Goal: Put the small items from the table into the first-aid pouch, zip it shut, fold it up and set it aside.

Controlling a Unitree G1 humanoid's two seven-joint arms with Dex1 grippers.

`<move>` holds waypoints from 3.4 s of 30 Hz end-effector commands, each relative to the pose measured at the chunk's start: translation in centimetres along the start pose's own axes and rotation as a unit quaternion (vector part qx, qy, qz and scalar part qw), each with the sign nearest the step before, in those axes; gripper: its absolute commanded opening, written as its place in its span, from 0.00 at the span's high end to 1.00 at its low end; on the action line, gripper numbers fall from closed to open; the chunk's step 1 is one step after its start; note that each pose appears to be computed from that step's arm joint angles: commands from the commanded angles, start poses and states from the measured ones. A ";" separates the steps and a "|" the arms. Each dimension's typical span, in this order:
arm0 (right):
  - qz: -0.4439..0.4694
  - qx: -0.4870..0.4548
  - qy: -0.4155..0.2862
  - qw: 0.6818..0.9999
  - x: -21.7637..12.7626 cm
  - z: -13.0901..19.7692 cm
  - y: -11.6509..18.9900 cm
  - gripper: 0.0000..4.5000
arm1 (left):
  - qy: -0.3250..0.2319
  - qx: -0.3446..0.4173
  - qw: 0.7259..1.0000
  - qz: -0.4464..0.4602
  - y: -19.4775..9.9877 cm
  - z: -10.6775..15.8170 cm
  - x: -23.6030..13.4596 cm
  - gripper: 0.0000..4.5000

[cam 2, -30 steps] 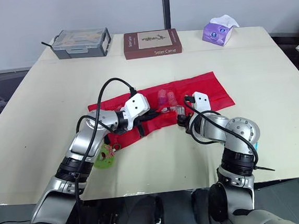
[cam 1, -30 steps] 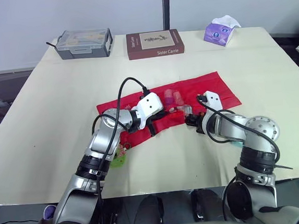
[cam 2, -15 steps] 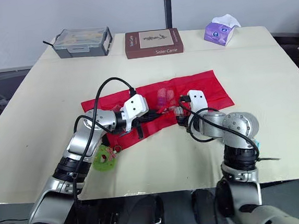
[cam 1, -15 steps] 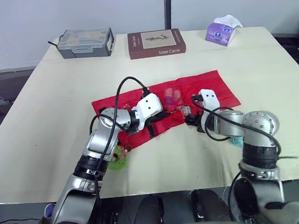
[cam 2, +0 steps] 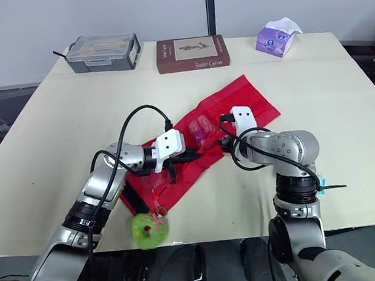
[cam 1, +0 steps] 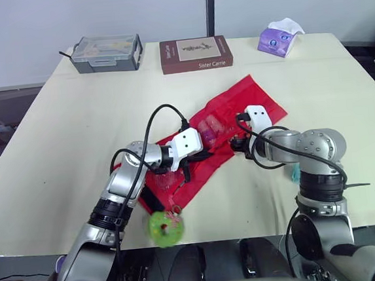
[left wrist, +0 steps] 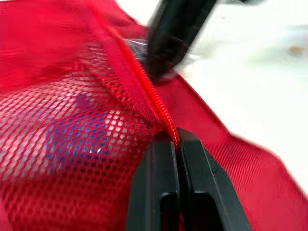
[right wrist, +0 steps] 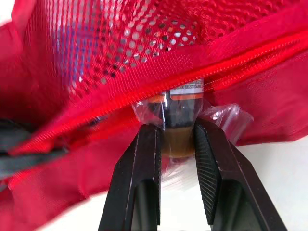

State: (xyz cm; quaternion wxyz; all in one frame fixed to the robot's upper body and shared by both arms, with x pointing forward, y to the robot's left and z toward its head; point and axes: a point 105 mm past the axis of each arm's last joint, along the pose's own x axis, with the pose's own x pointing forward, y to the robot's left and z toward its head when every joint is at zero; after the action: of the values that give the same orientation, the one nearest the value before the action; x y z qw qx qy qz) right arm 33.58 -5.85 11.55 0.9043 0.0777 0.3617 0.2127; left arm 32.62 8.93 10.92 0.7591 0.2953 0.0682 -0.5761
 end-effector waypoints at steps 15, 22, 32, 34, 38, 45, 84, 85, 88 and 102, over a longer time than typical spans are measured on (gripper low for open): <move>0.060 -0.235 -0.074 0.967 -5.0 -1.8 0.7 0.26 | -0.002 0.022 0.995 -0.095 1.3 -0.3 -0.9 1.00; 0.079 -0.293 -0.071 0.950 -5.0 -3.7 2.0 0.26 | 0.014 0.030 0.984 -0.173 1.7 -1.2 -2.2 1.00; 0.113 -0.342 -0.081 0.929 -5.1 -3.4 2.3 1.00 | 0.093 0.101 0.987 -0.085 7.0 -1.9 -1.4 1.00; 0.129 -0.348 -0.081 0.925 -4.6 -3.4 2.9 1.00 | 0.083 0.105 0.988 -0.083 7.1 -1.4 -1.0 1.00; 0.151 -0.353 -0.085 0.920 -3.5 -3.0 3.9 1.00 | 0.064 0.096 0.989 -0.097 6.6 -1.0 -0.6 1.00; 0.137 -0.368 -0.085 0.916 -1.9 -2.5 3.5 1.00 | 0.054 0.092 0.989 -0.106 6.3 -0.8 -0.5 1.00; 0.096 -0.189 -0.093 0.973 -2.4 -1.3 1.8 0.12 | 0.037 0.102 0.987 -0.117 5.7 -0.5 -0.1 1.00; 0.093 -0.187 -0.088 0.974 -2.3 -1.5 1.7 0.12 | 0.036 0.101 0.987 -0.117 5.7 -0.5 -0.1 1.00; 0.086 -0.194 -0.075 0.974 -2.0 -1.9 1.6 0.12 | 0.036 0.100 0.988 -0.116 5.7 -0.5 -0.2 1.00; 0.086 -0.205 -0.113 0.968 0.9 1.0 3.2 0.99 | 0.007 0.095 0.985 -0.141 4.6 0.0 -0.1 1.00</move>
State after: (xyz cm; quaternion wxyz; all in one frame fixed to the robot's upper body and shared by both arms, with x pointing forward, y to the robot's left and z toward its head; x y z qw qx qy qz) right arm 33.06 -2.78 11.18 0.9041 -0.0487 0.2361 0.3529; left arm 37.20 10.21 12.03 0.6485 0.3605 0.0773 -0.6660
